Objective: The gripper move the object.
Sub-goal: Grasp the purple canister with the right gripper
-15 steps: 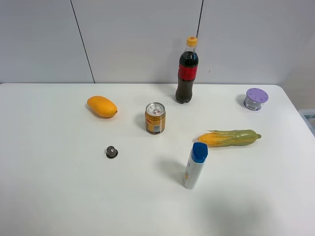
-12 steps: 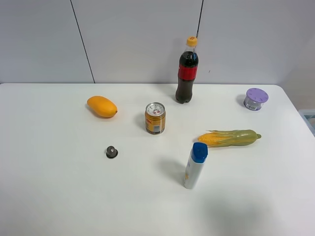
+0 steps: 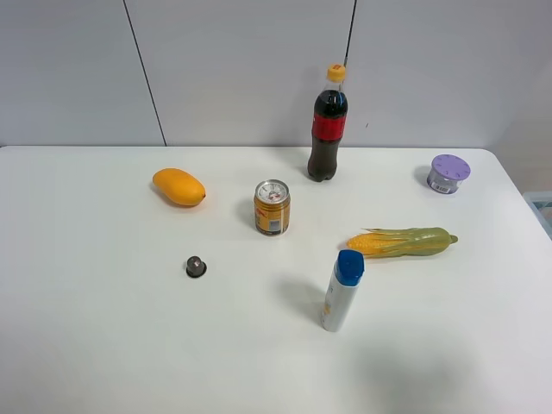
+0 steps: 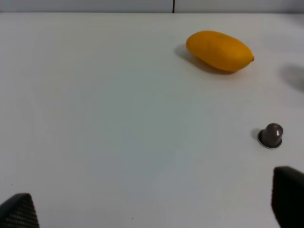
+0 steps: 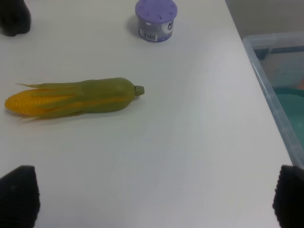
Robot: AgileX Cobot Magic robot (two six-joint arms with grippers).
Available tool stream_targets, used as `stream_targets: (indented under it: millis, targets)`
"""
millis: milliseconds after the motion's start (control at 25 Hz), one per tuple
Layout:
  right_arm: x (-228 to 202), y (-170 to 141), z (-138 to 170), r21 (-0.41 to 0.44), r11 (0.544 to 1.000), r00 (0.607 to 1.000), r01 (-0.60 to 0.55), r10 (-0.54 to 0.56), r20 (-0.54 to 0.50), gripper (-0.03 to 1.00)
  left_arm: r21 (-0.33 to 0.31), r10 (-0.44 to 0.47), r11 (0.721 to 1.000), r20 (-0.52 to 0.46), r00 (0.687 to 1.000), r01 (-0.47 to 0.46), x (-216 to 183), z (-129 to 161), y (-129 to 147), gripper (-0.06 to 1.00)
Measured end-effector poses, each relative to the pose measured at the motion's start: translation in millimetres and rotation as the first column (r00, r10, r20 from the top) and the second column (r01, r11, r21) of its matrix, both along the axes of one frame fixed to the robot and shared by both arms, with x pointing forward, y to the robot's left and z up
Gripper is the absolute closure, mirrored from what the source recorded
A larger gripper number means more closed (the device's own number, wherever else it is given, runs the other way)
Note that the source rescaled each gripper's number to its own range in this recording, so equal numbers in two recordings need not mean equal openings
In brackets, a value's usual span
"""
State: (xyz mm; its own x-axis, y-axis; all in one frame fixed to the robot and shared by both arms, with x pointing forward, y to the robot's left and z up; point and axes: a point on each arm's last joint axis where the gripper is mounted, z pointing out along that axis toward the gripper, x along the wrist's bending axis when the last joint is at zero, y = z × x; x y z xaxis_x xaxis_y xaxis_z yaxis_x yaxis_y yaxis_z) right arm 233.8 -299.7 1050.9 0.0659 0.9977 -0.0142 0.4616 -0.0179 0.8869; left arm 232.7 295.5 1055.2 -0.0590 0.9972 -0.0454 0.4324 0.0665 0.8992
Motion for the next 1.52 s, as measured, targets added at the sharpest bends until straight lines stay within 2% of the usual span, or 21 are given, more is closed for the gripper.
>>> stream_targets:
  millis: [360,480,720,800,840,880,960,1160,1320,1520]
  targets:
    - [3.6,-0.6,4.8,-0.004,1.000,1.000,0.003,-0.003,-0.020,-0.03,0.000,0.000,1.000,0.000,1.000,0.000,0.0,0.0,0.0,-0.06]
    - [12.3,-3.9,30.4,-0.032,0.999,0.999,0.021,-0.022,-0.034,-0.03,0.000,0.000,1.000,0.000,1.000,0.000,0.0,0.0,0.0,-0.06]
    - [52.2,-12.4,106.9,-0.099,0.993,0.996,0.060,-0.066,-0.060,-0.03,0.000,0.000,1.000,0.000,1.000,0.000,0.0,0.0,0.0,-0.06]
    - [71.5,-15.9,125.5,-0.126,0.989,0.994,0.072,-0.083,-0.077,-0.03,0.000,0.000,1.000,0.000,1.000,0.000,0.0,0.0,0.0,-0.06]
    - [71.5,-15.9,125.5,-0.126,0.989,0.994,0.072,-0.083,-0.077,-0.03,0.000,0.000,1.000,0.000,1.000,0.000,0.0,0.0,0.0,-0.06]
    - [96.0,-20.4,140.7,-0.141,0.985,0.988,0.099,-0.114,-0.103,-0.03,0.000,0.000,1.000,0.000,1.000,0.000,0.0,0.0,0.0,-0.06]
    - [121.9,-24.3,148.8,-0.161,0.980,0.981,0.114,-0.137,-0.139,-0.03,0.000,0.000,1.000,0.000,1.000,0.000,0.0,0.0,0.0,-0.06]
    - [202.3,-30.3,144.0,-0.164,0.979,0.952,0.118,-0.158,-0.262,-0.03,0.000,0.000,1.000,0.000,1.000,0.000,0.0,0.0,0.0,-0.06]
    - [265.7,-33.0,120.2,-0.162,0.982,0.932,0.098,-0.147,-0.330,-0.03,0.000,0.000,1.000,0.000,1.000,0.000,0.0,0.0,0.0,-0.06]
    - [326.1,-34.9,85.7,-0.134,0.986,0.922,0.101,-0.143,-0.359,-0.03,0.000,0.000,1.000,0.000,1.000,0.000,0.0,0.0,0.0,-0.06]
